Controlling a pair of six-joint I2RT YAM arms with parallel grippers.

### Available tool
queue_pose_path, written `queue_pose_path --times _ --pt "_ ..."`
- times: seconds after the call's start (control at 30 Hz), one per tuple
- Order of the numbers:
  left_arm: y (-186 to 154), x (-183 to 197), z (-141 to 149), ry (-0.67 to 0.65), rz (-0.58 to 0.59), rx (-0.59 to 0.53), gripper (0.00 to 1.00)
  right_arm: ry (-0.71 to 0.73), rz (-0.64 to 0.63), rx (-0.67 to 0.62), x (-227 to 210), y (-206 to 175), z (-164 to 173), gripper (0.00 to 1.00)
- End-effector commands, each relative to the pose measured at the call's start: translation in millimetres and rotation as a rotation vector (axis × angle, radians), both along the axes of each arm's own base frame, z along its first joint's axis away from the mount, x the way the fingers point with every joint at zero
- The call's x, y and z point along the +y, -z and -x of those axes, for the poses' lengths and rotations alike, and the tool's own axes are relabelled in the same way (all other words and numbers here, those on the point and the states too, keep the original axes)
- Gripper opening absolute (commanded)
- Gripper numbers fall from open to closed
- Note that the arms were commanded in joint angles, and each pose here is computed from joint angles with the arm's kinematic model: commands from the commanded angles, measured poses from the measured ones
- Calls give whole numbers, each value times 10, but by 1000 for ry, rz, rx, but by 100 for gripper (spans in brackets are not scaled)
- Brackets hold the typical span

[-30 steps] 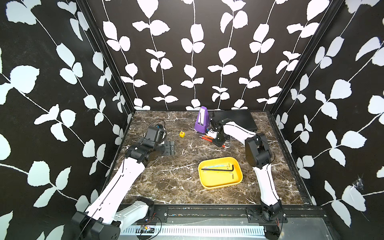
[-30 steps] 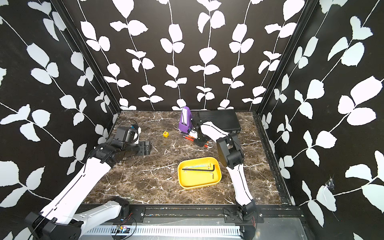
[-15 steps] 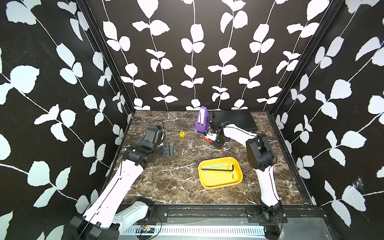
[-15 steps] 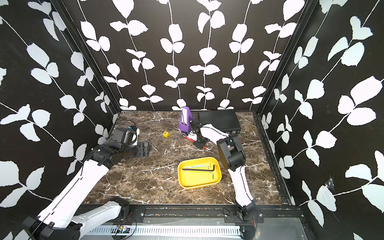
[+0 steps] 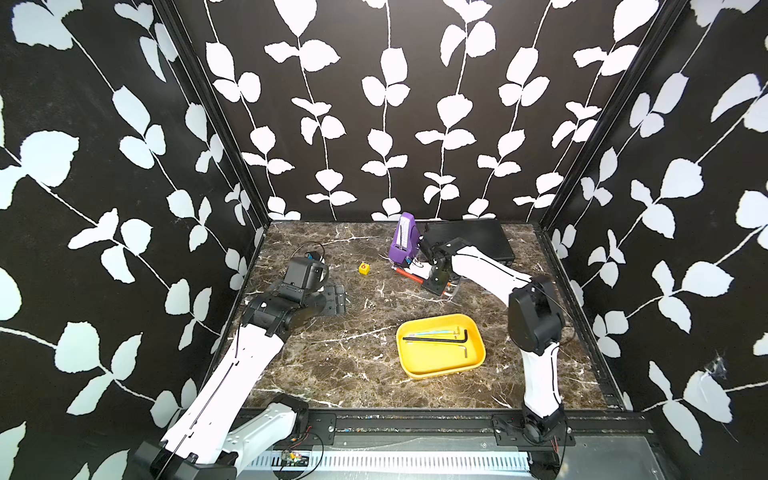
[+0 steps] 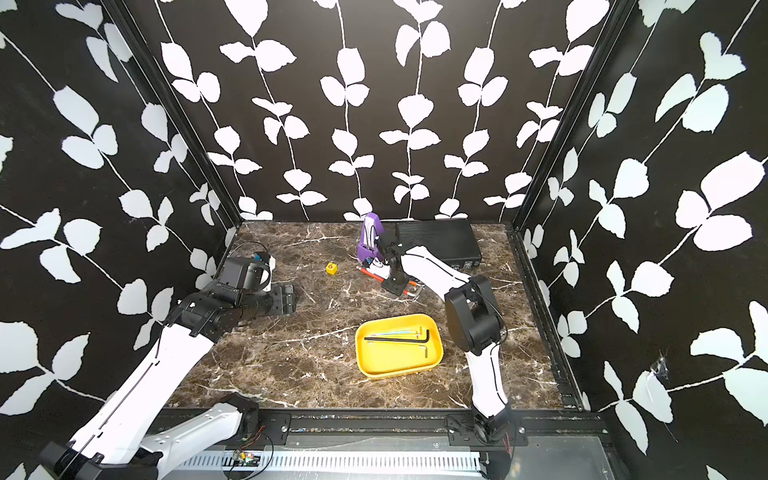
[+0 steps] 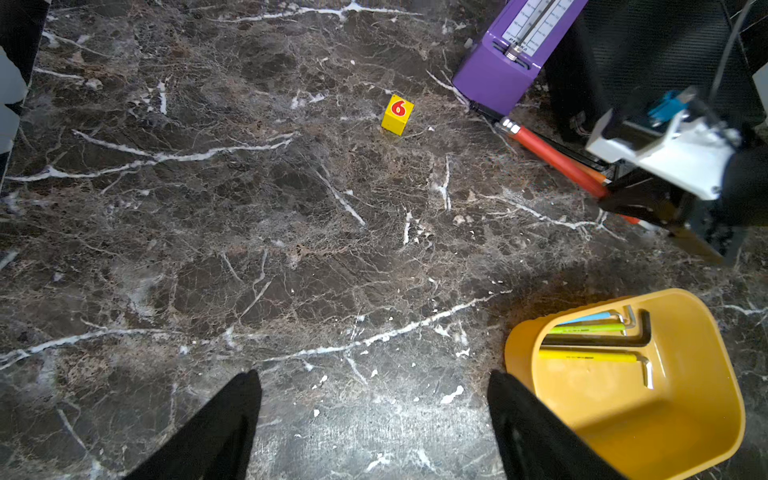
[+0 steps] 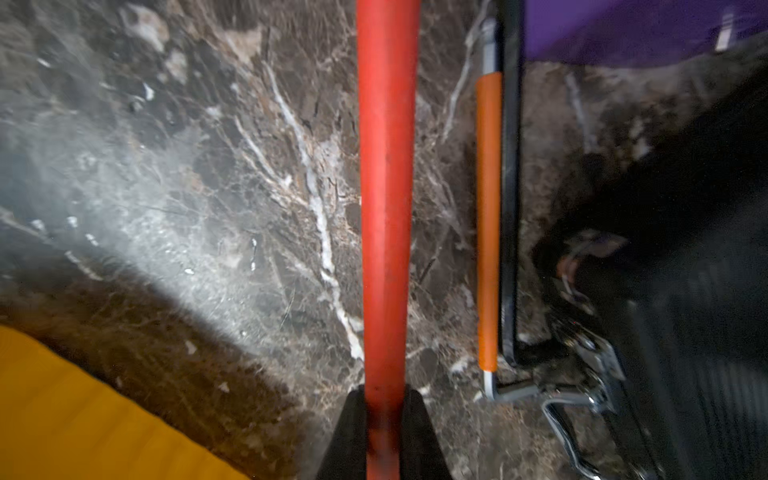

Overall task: Put the hex key on the desktop into the storage box
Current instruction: Pick up the Allen key from the center of the board, then place the Allen key in the storage box.

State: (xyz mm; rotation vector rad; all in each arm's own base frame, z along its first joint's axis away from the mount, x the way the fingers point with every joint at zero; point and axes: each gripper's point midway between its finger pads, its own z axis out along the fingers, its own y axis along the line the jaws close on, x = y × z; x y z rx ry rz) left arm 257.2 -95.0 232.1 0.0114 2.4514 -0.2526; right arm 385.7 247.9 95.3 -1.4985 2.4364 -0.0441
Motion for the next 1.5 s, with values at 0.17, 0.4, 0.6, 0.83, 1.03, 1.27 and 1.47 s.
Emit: queue_pose_path --times 0.17,0.4,0.6,0.83,1.03,1.27,1.47 --pt "-83 39 -13 -7 -14 -42 86 14 -28 -16 -51 -585 547 0" --pt "-70 10 -40 1 -5 -51 87 -20 -31 7 -124 -570 1244 0" --pt "-64 -5 -58 8 -5 -53 86 -48 -3 26 -255 -475 1727 0" --pt "-74 12 -38 4 -7 -55 87 -55 76 108 -361 -187 2035 0" --pt "-76 25 -13 -5 -1 -54 86 -56 106 131 -372 -46 2041 0" --pt "-93 35 -7 -10 1 -56 86 -76 133 165 -349 47 2054 0" --pt "-95 40 0 -13 1 -55 86 -72 151 187 -418 96 2124 0"
